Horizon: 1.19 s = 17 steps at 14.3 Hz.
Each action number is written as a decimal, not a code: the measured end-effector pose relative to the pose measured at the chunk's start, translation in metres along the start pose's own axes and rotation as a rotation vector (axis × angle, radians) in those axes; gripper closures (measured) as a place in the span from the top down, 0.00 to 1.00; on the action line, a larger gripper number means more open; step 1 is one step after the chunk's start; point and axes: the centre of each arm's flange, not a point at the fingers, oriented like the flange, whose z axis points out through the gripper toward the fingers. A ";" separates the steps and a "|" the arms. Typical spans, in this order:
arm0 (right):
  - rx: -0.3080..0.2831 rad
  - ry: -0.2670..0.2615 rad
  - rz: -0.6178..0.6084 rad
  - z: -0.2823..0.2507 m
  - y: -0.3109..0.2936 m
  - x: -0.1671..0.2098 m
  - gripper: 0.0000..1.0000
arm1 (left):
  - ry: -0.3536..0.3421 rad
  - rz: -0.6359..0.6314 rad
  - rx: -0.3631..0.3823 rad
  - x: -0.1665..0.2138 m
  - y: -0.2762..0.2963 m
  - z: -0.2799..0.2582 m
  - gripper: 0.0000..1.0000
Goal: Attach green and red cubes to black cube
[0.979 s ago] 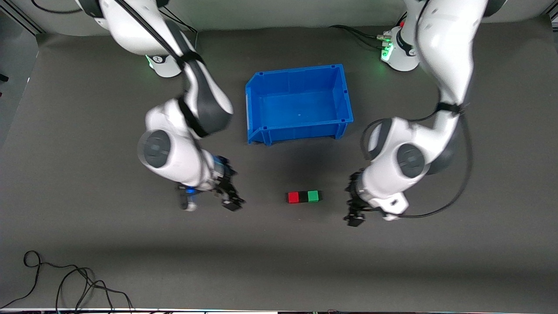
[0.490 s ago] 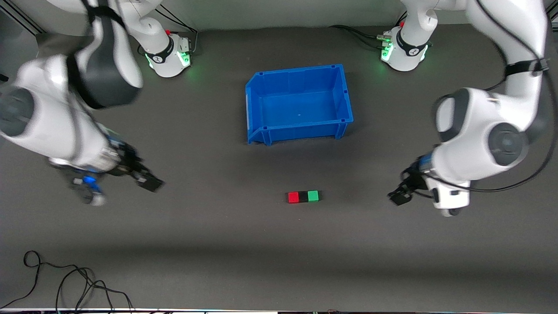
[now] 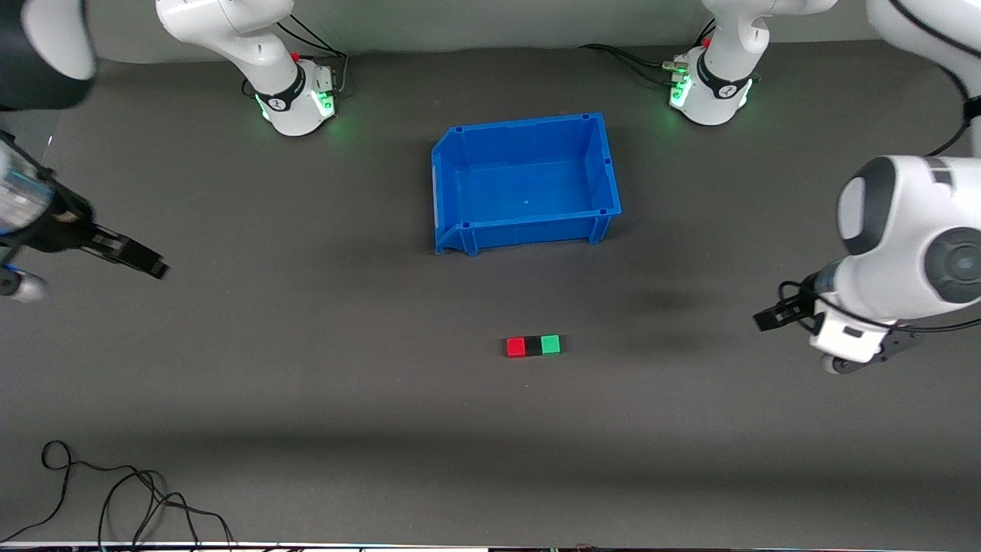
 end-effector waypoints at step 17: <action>0.007 -0.005 -0.258 -0.004 0.042 0.006 1.00 | 0.099 0.285 -0.058 -0.032 -0.057 -0.101 1.00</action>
